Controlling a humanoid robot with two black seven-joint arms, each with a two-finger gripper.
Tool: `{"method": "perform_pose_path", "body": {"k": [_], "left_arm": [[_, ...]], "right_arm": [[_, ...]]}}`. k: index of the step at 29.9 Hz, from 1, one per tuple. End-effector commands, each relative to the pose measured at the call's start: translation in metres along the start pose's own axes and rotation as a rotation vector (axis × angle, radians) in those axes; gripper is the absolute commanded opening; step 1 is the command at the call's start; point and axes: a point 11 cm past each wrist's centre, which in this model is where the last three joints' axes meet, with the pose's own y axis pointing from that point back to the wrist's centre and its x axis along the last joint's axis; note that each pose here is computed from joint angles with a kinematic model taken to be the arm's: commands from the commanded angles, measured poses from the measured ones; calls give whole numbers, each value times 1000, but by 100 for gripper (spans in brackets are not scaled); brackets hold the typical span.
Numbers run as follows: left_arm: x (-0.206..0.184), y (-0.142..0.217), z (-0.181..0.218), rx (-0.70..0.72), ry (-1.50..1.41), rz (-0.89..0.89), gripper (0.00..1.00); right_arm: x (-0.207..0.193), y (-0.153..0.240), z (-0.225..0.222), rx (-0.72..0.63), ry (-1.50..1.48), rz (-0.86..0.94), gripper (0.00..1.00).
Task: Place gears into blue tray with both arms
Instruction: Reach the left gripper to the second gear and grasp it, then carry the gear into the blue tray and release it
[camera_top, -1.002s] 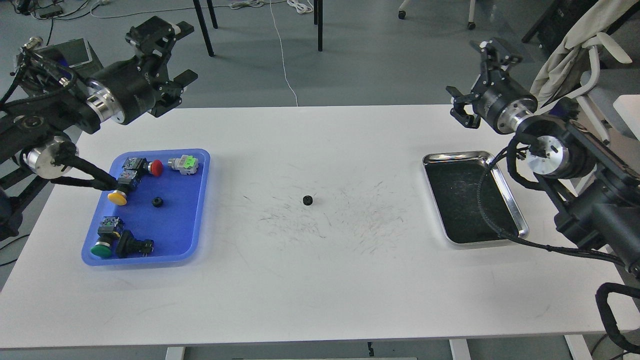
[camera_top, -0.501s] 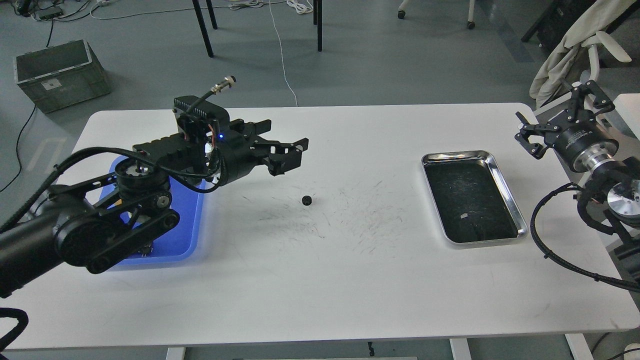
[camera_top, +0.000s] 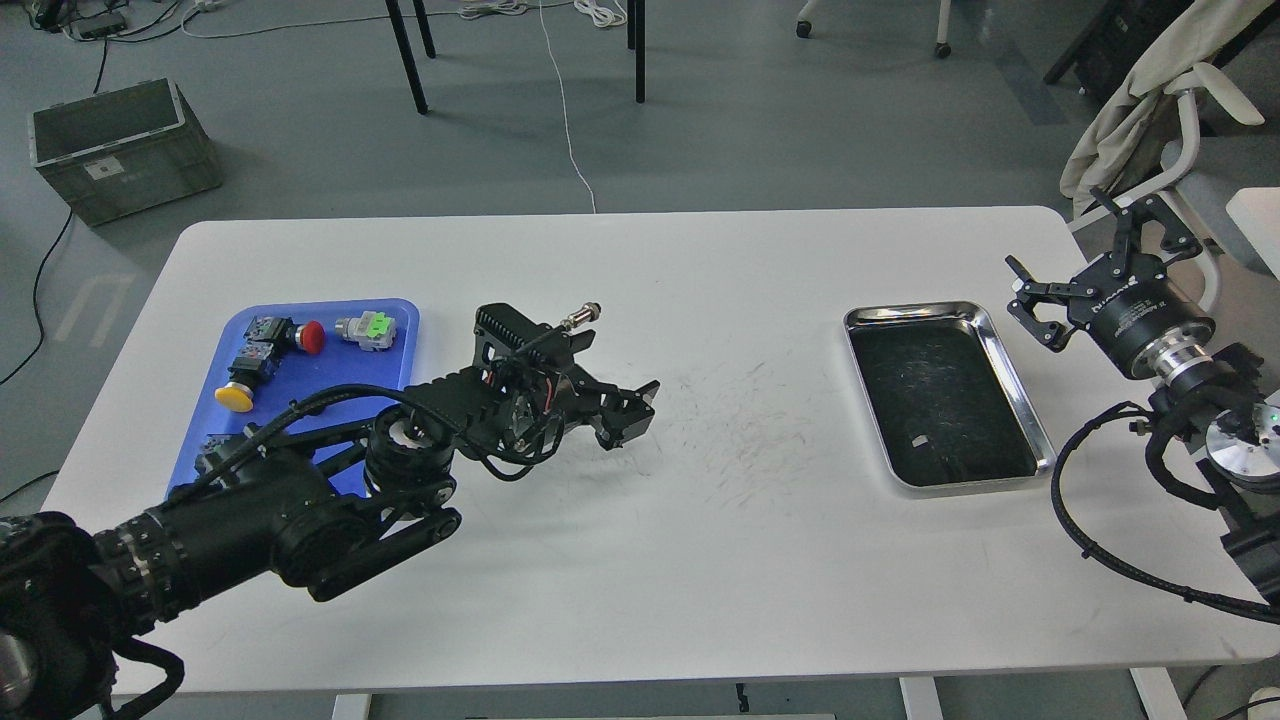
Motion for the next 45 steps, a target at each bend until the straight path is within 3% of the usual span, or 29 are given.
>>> {"method": "perform_pose_path", "body": {"k": [1, 10, 20, 22, 25, 28, 31, 35, 40, 45], "left_arm": [[-15, -6, 4, 9, 17, -18, 95], [-25, -17, 8, 28, 21, -21, 92], [-43, -20, 2, 50, 37, -44, 74], [-49, -19, 3, 49, 38, -54, 67], [-51, -19, 0, 59, 37, -63, 43], [-52, -18, -2, 63, 36, -66, 35], [-52, -18, -3, 66, 46, -66, 14], [-50, -16, -6, 69, 51, -61, 7], [-28, -2, -30, 76, 66, -14, 6], [56, 48, -76, 83, 79, 121, 6]], "right_arm": [[3, 3, 3, -6, -3, 7, 97], [5, 5, 4, 8, -7, 13, 97], [7, 5, 5, 6, -5, 18, 97], [7, 5, 5, 6, -5, 18, 97], [6, 5, 6, 4, -6, 15, 97], [6, 5, 6, 3, -6, 15, 97], [6, 5, 5, 3, -4, 16, 97], [6, 5, 4, 3, -3, 14, 97], [5, 5, 2, 3, 6, 12, 97], [3, 4, -3, 4, 15, 7, 97]]}}
